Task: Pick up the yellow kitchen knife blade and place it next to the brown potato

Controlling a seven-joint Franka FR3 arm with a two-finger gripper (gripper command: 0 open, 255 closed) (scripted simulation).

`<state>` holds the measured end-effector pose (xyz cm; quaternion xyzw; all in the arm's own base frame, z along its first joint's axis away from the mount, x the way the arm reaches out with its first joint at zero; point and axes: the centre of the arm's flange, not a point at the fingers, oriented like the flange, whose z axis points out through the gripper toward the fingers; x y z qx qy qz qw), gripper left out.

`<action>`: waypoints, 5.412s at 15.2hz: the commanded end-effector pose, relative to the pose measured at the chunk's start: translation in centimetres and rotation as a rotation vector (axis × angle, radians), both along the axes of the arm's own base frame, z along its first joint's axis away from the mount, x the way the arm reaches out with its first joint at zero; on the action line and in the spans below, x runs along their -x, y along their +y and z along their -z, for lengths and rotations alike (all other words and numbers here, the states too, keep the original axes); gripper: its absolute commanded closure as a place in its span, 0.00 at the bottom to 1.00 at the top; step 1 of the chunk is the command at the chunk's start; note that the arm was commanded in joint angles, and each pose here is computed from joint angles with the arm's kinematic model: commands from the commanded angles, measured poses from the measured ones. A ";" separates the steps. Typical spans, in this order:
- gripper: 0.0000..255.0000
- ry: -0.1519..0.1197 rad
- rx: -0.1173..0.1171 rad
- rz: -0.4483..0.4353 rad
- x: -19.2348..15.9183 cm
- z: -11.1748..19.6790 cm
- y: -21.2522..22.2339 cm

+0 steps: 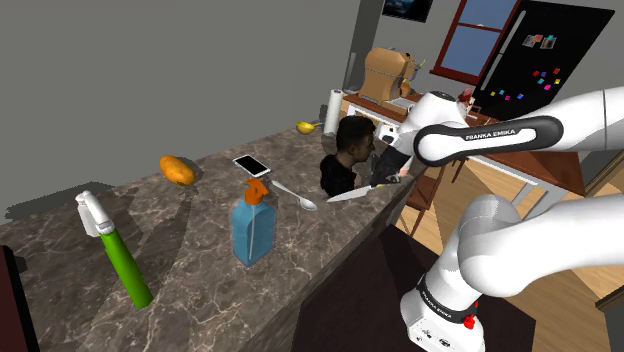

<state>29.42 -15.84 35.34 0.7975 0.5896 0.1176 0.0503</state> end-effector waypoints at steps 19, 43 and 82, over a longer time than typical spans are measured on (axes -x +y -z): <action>0.00 0.243 0.033 -0.104 -5.0 2.4 3.1; 1.00 0.243 0.033 -0.104 -5.0 -3.9 3.1; 1.00 0.243 0.033 -0.104 -24.1 -11.6 28.4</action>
